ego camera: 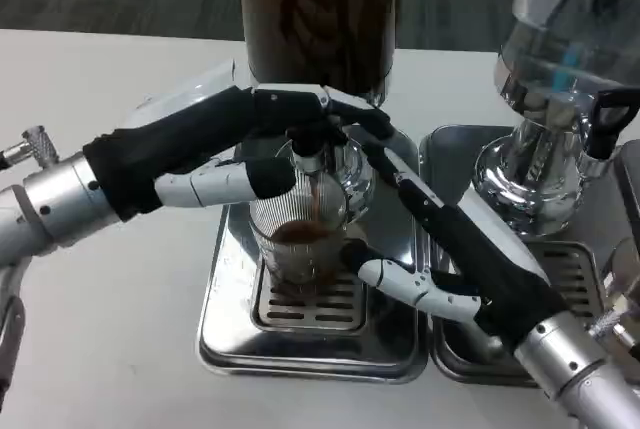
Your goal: Grasp the cup under the faucet to collect the drink, then remove the cup.
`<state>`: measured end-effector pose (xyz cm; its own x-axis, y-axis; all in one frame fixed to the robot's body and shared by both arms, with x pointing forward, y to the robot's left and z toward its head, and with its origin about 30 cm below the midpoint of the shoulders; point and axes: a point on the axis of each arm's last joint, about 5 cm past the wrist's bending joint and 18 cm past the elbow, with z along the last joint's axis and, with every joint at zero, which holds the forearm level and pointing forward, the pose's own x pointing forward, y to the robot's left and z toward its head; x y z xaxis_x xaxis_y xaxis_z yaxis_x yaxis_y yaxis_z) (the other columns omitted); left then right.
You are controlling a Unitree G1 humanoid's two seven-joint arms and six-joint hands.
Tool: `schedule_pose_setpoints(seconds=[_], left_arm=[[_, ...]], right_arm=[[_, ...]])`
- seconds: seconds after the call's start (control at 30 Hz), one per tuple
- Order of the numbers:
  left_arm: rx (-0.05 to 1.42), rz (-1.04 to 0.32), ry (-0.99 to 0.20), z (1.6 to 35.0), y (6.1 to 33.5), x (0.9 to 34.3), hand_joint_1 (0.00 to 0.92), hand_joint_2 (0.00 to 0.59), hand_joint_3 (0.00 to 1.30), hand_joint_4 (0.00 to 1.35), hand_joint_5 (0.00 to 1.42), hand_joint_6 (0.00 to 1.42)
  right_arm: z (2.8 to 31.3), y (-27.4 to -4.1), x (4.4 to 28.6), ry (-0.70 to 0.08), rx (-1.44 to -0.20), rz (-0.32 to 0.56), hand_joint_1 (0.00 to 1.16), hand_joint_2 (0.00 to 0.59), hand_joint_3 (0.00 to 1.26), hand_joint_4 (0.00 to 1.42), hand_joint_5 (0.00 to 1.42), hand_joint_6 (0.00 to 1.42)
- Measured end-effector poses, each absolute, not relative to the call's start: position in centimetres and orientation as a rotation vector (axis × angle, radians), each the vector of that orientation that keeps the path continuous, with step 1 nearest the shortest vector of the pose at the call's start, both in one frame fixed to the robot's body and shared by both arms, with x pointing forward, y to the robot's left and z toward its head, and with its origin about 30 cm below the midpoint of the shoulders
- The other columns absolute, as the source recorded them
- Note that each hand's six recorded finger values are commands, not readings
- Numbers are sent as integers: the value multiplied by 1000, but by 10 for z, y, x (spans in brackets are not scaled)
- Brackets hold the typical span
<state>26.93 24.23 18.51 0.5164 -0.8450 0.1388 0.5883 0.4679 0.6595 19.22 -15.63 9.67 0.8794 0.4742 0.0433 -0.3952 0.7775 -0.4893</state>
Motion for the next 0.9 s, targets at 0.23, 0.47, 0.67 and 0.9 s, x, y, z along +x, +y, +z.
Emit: schedule_pose_setpoints(seconds=[0.23, 0.47, 0.67, 0.9], left_arm=[[585, -880, -504, 188, 249, 268, 0, 83, 340, 218, 167, 306], [558, -836, -528, 190, 256, 267, 0, 85, 340, 218, 174, 309], [548, -814, -522, 189, 260, 265, 0, 86, 340, 221, 179, 310], [537, -781, -511, 186, 265, 260, 0, 87, 340, 229, 181, 311]], right_arm=[[97, -155, 194, -168, -489, 474, 370, 190, 0, 0, 0, 0], [96, -154, 196, -159, -488, 484, 371, 195, 0, 0, 0, 0], [96, -153, 199, -163, -490, 492, 363, 200, 0, 0, 0, 0], [96, -151, 201, -161, -488, 499, 358, 202, 0, 0, 0, 0]])
